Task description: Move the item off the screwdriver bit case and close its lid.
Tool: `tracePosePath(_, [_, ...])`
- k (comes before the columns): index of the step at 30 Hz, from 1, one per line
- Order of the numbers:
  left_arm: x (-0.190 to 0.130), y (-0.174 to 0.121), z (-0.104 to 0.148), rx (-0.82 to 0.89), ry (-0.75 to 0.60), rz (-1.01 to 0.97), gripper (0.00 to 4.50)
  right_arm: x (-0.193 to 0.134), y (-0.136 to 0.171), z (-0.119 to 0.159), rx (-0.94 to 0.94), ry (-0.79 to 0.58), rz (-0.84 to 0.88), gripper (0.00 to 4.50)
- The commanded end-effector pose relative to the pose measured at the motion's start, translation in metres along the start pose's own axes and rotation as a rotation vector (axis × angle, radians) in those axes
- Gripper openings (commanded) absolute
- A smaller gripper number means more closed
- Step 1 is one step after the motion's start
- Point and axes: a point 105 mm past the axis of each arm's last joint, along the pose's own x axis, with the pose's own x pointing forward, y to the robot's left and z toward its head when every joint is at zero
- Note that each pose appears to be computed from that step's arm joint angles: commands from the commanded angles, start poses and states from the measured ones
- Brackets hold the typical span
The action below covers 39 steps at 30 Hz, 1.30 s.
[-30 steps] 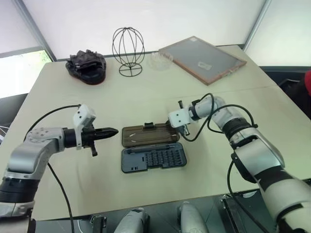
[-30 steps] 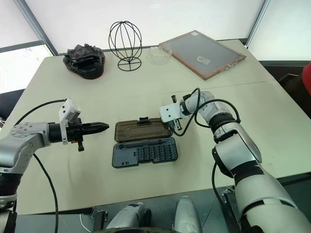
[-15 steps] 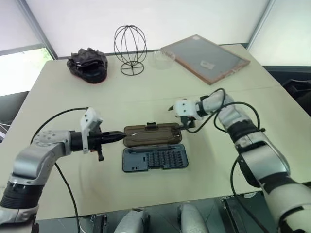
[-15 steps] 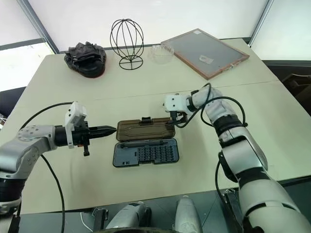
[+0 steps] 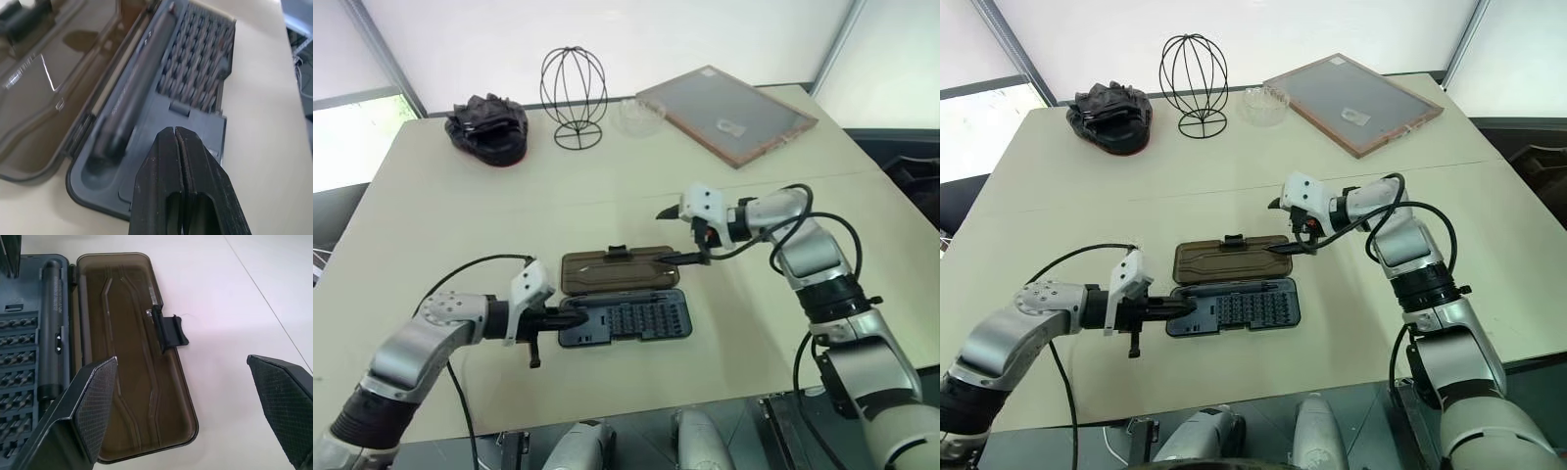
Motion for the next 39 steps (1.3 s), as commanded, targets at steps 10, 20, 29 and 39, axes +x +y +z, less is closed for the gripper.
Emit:
tracePosePath(10, [0.004, -0.006, -0.036, 0.101, 0.141, -0.038, 0.0, 0.034, -0.02, -0.014, 0.174, 0.064, 0.014, 4.37])
tracePosePath(20, [0.0, -0.016, -0.058, 0.056, 0.174, -0.03, 0.0, 0.062, -0.005, -0.053, 0.188, 0.245, 0.12, 3.83])
tracePosePath(29, [0.0, -0.022, -0.064, -0.018, 0.146, -0.014, 0.0, 0.074, 0.013, -0.07, 0.169, 0.319, 0.207, 0.03])
tracePosePath(39, [0.002, -0.025, -0.066, -0.038, 0.137, -0.005, 0.0, 0.07, -0.017, -0.043, -0.148, 0.223, 0.04, 0.03])
